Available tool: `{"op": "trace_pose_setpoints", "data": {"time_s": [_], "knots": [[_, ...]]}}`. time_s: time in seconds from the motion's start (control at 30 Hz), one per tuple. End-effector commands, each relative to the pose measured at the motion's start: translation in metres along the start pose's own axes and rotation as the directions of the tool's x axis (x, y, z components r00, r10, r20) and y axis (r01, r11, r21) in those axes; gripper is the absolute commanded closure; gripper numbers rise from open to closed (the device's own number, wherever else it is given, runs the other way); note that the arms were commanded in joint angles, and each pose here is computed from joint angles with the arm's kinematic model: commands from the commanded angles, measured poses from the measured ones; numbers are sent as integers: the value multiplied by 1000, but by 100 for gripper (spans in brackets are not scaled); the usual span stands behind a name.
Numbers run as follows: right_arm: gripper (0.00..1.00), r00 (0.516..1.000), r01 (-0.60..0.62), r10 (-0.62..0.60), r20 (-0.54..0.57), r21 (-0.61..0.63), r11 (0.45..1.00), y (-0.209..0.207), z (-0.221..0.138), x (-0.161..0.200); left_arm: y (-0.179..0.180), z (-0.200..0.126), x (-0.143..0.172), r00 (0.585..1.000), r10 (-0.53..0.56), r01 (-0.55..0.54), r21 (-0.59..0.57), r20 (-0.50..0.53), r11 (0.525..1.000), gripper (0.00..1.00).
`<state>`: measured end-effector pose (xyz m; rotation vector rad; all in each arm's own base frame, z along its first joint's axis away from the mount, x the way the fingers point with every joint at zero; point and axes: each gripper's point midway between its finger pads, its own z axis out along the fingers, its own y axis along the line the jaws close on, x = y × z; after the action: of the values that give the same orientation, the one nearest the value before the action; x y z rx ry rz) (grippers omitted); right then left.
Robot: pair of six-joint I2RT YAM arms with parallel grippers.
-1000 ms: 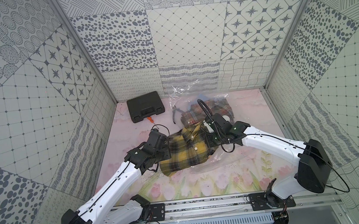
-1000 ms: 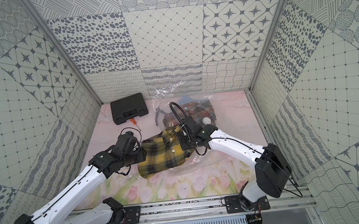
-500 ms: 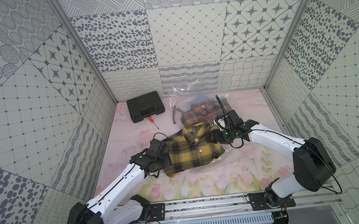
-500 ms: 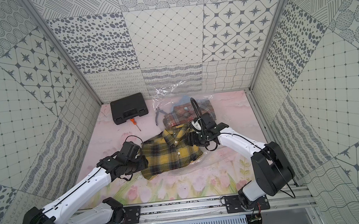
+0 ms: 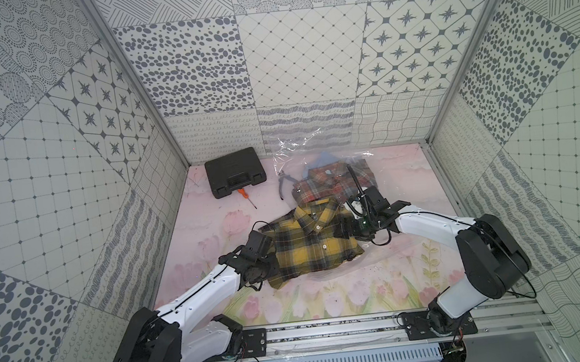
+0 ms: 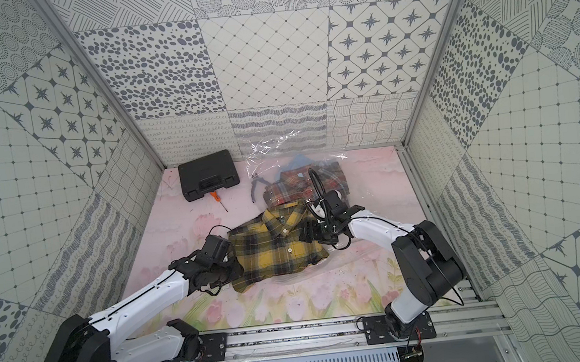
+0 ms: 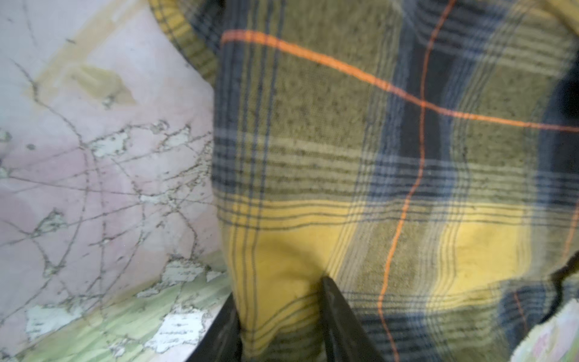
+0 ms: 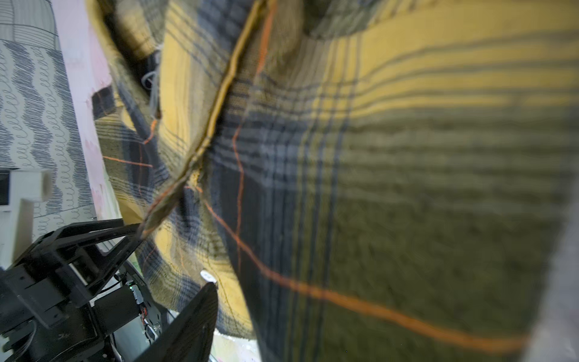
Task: Place the folded shirt into the vacuum bag
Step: Adjust the shirt in the vacuum bag.
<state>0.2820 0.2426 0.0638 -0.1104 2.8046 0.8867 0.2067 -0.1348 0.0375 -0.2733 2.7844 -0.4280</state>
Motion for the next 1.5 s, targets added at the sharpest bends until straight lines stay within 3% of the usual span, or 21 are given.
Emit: {"op": "trace_pose_setpoints", "data": {"time_s": [0.0,0.13,0.27,0.53,0.67,0.8,0.97,1.07,1.13,1.23,1.3,1.47], "knots": [[26,998,44,-43,42,-10,999,14,12,-20,-8,0,0,1000,11,-11,41,-11,999,62],[31,999,50,-51,20,49,998,2,20,-20,-5,3,-1,999,37,-37,2,-38,999,50],[38,998,60,-60,0,51,997,2,20,-16,-5,5,-5,998,45,-46,-8,-37,999,47],[25,996,79,-81,35,73,994,5,-26,-19,18,-49,-49,996,-5,11,-69,88,998,35],[25,990,102,-116,83,157,982,-3,-52,-30,18,-41,-66,994,-24,31,-62,107,998,34],[28,987,125,-140,75,179,976,-2,-53,-37,14,-21,-78,995,-22,29,-74,96,997,36],[32,984,145,-163,68,221,964,-8,-40,-50,-3,-2,-100,993,-2,5,-22,118,1000,46],[41,982,161,-176,63,197,967,-1,-30,-59,-15,9,-105,994,4,-7,33,112,999,55],[53,979,181,-195,63,190,965,5,-26,-64,-21,15,-104,995,4,-11,67,97,998,63],[74,969,206,-223,103,153,966,23,-33,-73,-25,15,-101,996,-3,-6,99,87,995,88],[85,959,231,-246,142,111,967,38,-42,-79,-27,7,-99,994,-8,-5,122,108,992,99],[94,936,295,-290,199,6,955,69,-59,-86,-18,-26,-97,976,-61,35,128,207,991,100]]}}
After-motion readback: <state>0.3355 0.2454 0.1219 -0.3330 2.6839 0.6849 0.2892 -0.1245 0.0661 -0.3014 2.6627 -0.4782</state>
